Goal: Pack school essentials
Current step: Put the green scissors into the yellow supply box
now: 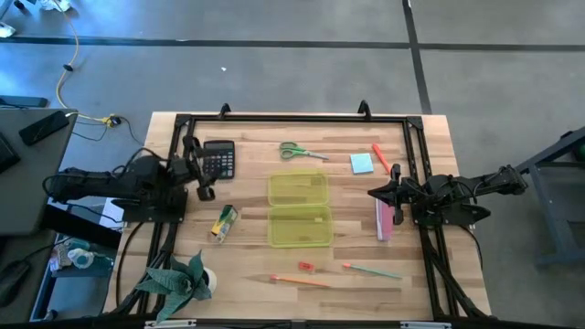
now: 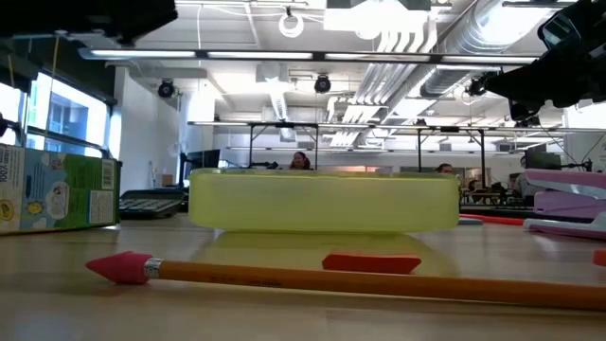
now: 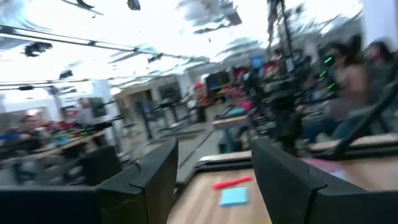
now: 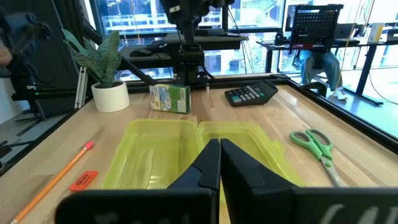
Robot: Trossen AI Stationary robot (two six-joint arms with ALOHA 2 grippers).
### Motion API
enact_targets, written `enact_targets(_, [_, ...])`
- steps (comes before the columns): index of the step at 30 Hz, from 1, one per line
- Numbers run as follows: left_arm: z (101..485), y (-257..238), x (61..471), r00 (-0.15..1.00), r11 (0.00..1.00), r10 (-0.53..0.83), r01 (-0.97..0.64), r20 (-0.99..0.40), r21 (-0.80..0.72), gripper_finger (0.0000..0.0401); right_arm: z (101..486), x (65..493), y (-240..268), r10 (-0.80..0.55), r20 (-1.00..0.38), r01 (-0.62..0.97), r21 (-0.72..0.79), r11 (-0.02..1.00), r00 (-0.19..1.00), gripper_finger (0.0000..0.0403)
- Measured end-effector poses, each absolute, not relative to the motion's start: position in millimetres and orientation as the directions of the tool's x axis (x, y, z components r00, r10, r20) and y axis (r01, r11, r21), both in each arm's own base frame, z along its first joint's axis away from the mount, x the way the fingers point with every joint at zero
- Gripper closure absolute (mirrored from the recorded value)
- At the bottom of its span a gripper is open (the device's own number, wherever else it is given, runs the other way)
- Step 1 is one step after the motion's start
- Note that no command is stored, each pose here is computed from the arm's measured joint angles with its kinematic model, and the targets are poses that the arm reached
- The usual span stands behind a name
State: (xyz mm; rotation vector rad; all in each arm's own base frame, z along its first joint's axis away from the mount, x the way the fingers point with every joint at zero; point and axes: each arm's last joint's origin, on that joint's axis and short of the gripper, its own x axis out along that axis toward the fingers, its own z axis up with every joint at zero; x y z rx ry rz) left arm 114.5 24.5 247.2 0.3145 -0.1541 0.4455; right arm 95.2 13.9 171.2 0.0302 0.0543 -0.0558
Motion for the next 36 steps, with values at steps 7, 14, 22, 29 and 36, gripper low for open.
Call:
enact_targets(7, [278.1,56.6,146.7,0.839,0.779,0.544,-0.510,0.014,0.365,0.0209,171.1,95.2,13.9,-0.055,-0.055,0.057,0.029,0.998,0.997,0.0403])
enact_targets(14, [293.1,100.0,183.9,0.782,0.788,0.582,-0.474,-0.222,0.393,0.0209,171.2,95.2,13.9,-0.055,-0.055,0.057,0.028,0.998,0.997,0.0403])
enact_targets(22, [292.1,140.6,223.1,0.734,0.823,0.553,-0.410,-0.394,0.392,0.0209,171.2,95.2,13.9,-0.055,-0.055,0.056,0.028,0.998,0.997,0.0403])
enact_targets(29, [286.4,167.8,253.2,0.702,0.848,0.525,-0.382,-0.481,0.368,0.0209,171.2,95.2,13.9,-0.055,-0.055,0.057,0.028,0.998,0.997,0.0403])
enact_targets(36, [265.6,196.8,282.8,0.683,0.878,0.479,-0.352,-0.552,0.326,0.0209,171.2,95.2,13.9,-0.055,-0.055,0.056,0.028,0.998,0.997,0.0403])
